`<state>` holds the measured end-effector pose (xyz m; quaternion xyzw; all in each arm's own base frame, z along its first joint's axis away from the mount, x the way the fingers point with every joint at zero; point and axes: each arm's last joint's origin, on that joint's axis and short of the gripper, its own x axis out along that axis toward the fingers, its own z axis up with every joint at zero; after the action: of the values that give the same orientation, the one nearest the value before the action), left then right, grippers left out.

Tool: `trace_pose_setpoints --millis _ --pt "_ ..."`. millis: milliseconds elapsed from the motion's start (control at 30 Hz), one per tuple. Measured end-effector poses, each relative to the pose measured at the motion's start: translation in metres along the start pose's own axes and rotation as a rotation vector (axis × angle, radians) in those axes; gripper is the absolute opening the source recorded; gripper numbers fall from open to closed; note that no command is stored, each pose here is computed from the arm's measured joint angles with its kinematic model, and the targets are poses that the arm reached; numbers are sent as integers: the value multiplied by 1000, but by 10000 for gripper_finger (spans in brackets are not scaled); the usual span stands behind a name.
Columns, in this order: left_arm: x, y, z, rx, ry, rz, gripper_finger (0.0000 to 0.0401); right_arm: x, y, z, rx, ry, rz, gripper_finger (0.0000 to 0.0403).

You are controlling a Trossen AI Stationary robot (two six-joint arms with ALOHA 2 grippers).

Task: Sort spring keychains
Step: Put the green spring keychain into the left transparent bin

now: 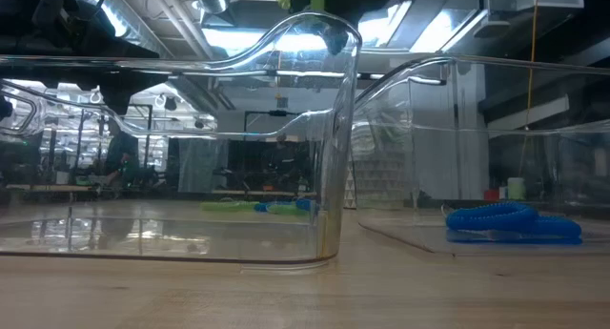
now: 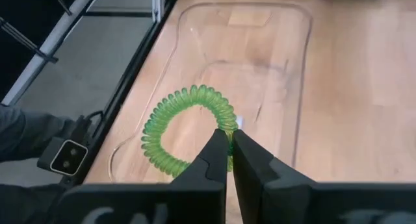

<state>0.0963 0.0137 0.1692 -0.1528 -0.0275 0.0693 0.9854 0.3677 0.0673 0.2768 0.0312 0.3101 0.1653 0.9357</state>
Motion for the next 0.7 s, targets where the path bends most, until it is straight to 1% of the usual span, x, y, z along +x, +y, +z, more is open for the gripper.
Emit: trace_pose_setpoints --millis 167,267,700 --pt "0 0 0 0 -1 0 178 15 1 -8 5 45 9 12" --pt "0 0 0 0 0 0 178 17 3 -10 14 56 12 14" --pt "0 0 0 0 0 0 178 17 3 -2 7 -27 17 64"
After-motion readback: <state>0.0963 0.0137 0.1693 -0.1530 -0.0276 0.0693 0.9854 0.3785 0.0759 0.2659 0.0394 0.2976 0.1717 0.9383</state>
